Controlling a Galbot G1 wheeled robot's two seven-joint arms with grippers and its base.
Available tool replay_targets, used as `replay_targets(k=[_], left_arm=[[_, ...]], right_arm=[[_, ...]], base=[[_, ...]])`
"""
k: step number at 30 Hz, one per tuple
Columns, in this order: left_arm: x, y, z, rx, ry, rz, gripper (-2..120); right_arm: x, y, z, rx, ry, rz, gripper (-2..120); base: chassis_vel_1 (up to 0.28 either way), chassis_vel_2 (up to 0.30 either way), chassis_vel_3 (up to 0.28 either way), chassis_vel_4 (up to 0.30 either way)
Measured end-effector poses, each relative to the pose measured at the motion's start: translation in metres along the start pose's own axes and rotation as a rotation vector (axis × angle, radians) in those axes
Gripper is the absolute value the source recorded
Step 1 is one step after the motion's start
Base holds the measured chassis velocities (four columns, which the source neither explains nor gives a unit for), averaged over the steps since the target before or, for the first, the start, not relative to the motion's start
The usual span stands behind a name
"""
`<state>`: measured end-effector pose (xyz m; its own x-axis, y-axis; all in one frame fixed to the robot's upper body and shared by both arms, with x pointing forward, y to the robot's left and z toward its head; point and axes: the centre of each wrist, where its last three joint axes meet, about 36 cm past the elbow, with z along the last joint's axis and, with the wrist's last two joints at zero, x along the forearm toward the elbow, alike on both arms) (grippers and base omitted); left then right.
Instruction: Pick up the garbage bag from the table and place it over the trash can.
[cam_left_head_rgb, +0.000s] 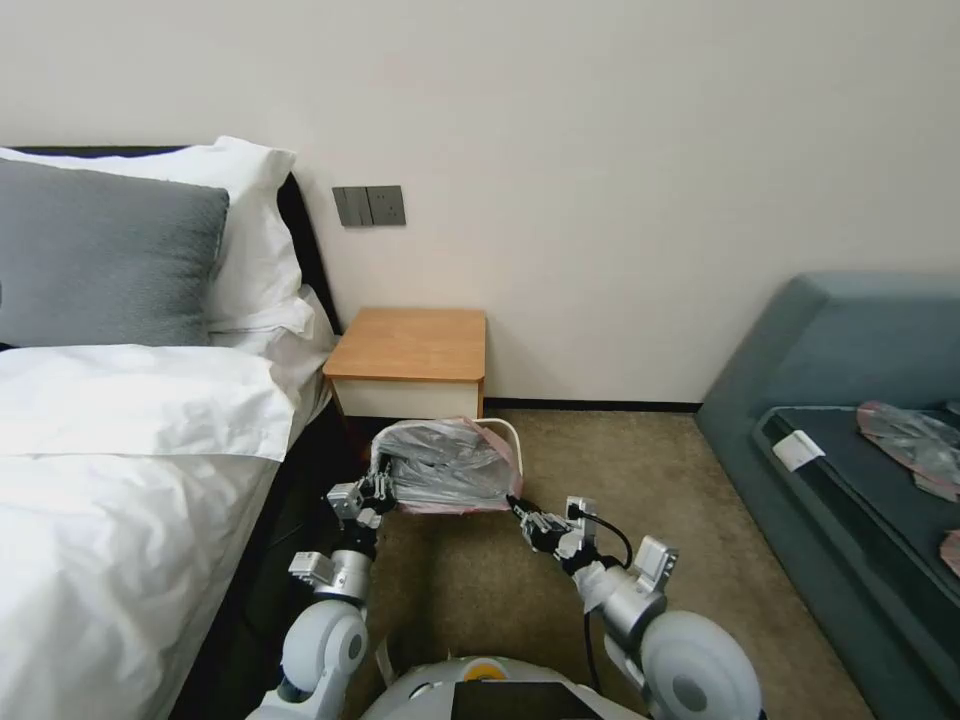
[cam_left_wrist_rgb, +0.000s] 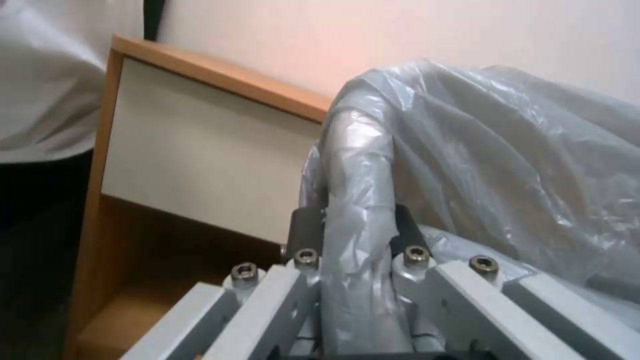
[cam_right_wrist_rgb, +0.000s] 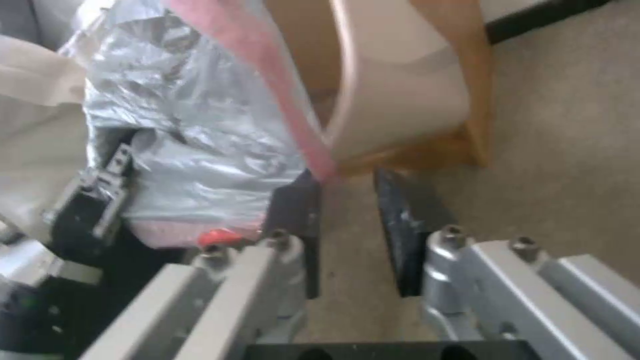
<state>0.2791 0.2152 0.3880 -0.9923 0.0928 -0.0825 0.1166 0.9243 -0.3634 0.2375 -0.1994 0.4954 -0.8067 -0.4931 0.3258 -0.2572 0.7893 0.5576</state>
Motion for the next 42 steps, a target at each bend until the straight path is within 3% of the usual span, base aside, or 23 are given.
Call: replay_targets(k=[1, 6, 8, 16, 20, 21, 22, 27, 42], left_arm=[[-0.001, 0.000, 0.000, 0.000, 0.000, -0.002, 5], [-0.002, 0.000, 0.000, 0.000, 0.002, -0.008, 5], [-0.003, 0.001, 0.001, -0.001, 0.005, -0.014, 5], [-0.002, 0.001, 0.001, -0.012, 0.014, -0.018, 5], [-0.001, -0.001, 0.001, -0.019, 0.019, -0.012, 5], [0.000, -0.002, 0.002, -0.027, 0.023, -0.007, 5], [0.001, -0.002, 0.002, -0.031, 0.026, -0.005, 5], [0.003, -0.002, 0.001, -0.042, 0.028, 0.001, 5], [0.008, -0.007, 0.004, -0.057, 0.034, 0.004, 5]], right_arm=[[0.006, -0.001, 0.002, 0.031, -0.006, 0.005, 32], [0.019, 0.000, 0.005, 0.102, -0.027, 0.008, 44], [0.027, -0.002, 0.004, 0.129, -0.059, 0.000, 55], [0.027, -0.015, -0.022, 0.128, -0.138, -0.030, 80], [0.022, -0.019, -0.050, 0.251, -0.242, -0.068, 95], [0.017, -0.017, -0.065, 0.415, -0.333, -0.117, 99], [0.013, -0.017, -0.069, 0.486, -0.361, -0.146, 100], [-0.006, -0.025, -0.066, 0.626, -0.358, -0.169, 100], [-0.047, -0.039, -0.035, 0.769, -0.303, -0.176, 100]], base=[[0.000, 0.000, 0.000, 0.000], [0.000, 0.000, 0.000, 0.000], [0.000, 0.000, 0.000, 0.000], [0.000, 0.000, 0.000, 0.000], [0.000, 0.000, 0.000, 0.000], [0.000, 0.000, 0.000, 0.000], [0.000, 0.000, 0.000, 0.000], [0.000, 0.000, 0.000, 0.000], [0.000, 0.000, 0.000, 0.000]])
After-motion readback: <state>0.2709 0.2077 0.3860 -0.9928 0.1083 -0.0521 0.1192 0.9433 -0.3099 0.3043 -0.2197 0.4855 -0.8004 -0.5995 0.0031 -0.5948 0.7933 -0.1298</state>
